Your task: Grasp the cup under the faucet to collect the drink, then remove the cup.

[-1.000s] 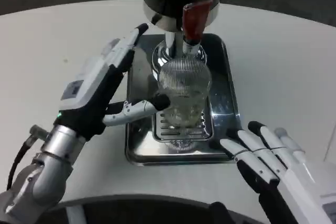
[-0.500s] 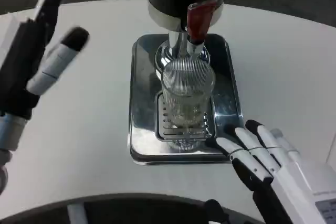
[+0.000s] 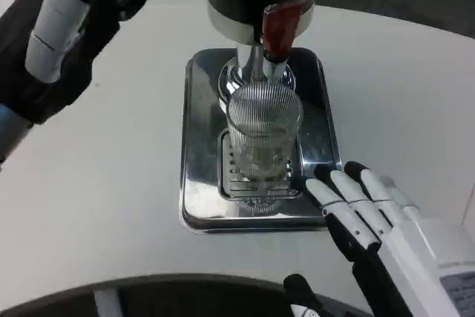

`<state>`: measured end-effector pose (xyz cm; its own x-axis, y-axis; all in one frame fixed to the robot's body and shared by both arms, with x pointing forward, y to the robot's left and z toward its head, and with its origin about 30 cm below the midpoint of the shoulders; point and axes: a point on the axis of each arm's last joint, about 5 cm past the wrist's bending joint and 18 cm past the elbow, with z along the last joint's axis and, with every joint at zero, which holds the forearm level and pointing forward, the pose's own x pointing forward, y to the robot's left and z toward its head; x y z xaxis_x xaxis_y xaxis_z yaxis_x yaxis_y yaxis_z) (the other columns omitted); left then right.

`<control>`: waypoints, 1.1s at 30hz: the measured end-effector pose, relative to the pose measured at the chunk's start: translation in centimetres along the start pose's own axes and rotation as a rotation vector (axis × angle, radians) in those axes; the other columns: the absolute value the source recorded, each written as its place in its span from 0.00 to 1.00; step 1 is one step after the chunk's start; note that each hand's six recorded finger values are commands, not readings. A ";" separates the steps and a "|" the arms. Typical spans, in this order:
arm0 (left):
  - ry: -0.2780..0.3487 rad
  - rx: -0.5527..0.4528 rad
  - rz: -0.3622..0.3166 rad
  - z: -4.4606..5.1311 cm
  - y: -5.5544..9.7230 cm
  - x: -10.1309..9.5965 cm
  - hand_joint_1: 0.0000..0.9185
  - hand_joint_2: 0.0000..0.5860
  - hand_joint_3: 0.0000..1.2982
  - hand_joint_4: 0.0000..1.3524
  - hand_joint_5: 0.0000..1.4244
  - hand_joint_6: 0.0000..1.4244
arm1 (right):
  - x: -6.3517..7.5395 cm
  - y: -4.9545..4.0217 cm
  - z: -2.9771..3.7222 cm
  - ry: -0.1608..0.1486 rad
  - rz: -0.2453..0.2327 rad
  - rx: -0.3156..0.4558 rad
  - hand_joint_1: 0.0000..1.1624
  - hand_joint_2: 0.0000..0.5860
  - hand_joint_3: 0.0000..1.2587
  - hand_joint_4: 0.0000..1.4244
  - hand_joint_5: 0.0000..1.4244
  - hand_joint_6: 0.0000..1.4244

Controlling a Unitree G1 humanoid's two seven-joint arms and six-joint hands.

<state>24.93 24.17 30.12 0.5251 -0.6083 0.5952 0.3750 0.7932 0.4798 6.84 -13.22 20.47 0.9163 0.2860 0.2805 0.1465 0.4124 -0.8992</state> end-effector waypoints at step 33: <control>0.064 -0.036 -0.237 -2.78 -0.3 5.1 0.00 0.17 0.00 0.00 0.04 0.01 | -0.3 0.25 0.17 0.019 0.002 0.004 0.41 0.80 0.00 0.00 0.00 0.00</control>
<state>29.64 20.90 31.23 0.4659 -0.7755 0.4262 0.5200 0.6296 0.5772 6.53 -13.06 20.22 0.9233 0.2707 0.2724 0.1434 0.4149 -0.8985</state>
